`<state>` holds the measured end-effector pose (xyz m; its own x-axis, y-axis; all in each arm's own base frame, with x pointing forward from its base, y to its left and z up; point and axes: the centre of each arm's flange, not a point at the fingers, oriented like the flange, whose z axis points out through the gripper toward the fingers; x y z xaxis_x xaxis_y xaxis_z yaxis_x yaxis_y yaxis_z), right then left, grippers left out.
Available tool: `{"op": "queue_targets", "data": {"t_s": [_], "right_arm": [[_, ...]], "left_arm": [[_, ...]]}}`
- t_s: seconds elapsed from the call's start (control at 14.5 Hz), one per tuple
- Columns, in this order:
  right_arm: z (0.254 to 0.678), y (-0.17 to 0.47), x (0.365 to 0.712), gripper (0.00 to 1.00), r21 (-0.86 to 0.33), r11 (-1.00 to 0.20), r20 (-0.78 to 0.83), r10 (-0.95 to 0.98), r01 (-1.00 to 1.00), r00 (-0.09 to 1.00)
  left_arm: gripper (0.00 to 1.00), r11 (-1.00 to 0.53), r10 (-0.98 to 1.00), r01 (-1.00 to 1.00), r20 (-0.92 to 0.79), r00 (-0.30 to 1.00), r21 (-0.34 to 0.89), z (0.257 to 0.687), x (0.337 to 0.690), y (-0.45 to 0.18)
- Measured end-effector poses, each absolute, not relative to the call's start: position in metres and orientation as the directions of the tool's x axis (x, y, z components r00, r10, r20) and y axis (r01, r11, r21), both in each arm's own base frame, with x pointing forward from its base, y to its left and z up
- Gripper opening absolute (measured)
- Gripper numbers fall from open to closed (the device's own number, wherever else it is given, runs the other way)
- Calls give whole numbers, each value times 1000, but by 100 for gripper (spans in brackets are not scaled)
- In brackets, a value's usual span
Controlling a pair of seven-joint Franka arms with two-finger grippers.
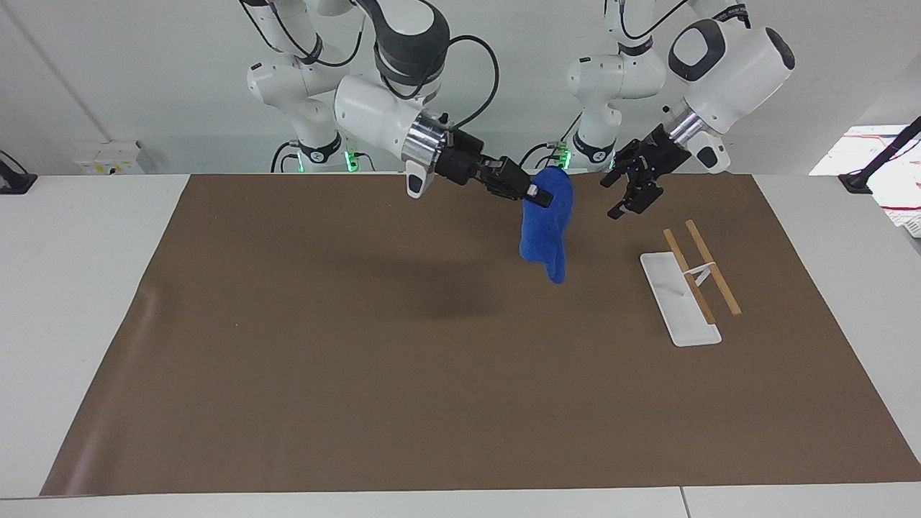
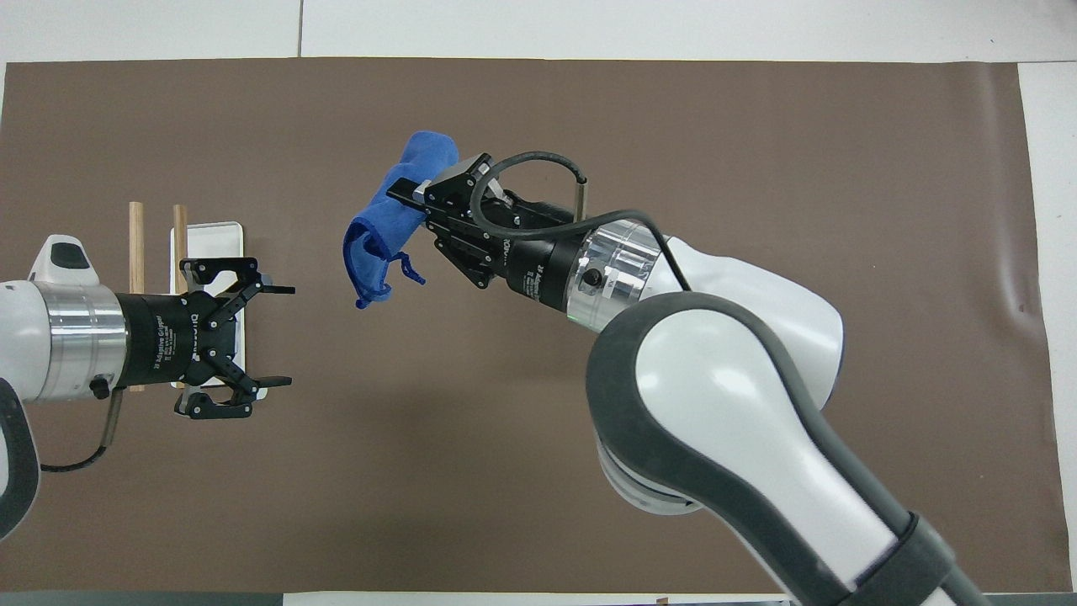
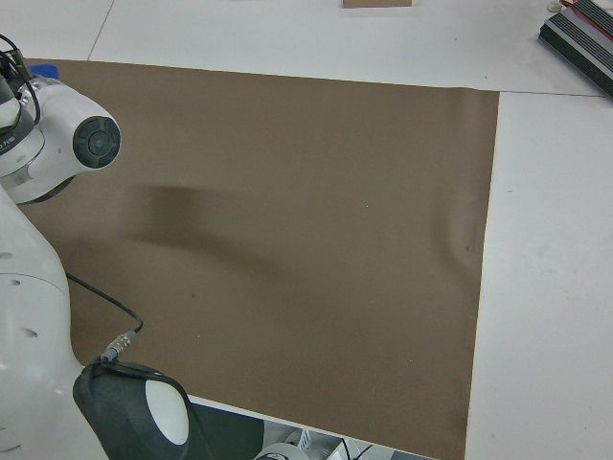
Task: Right arm passes towel to left arm to hang
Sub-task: 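Bring the towel to the left gripper and close the left gripper on it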
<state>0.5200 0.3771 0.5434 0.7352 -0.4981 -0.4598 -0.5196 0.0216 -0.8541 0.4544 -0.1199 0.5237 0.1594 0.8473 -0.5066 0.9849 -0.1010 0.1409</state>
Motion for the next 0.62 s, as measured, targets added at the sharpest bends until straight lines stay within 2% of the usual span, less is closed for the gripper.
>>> {"op": "queue_targets", "data": {"t_s": [0.62], "right_arm": [[536, 398, 510, 5, -876, -25, -402, -512, -482, 759]], "left_arm": [[100, 74, 817, 986, -576, 26, 148, 516, 447, -149]]}}
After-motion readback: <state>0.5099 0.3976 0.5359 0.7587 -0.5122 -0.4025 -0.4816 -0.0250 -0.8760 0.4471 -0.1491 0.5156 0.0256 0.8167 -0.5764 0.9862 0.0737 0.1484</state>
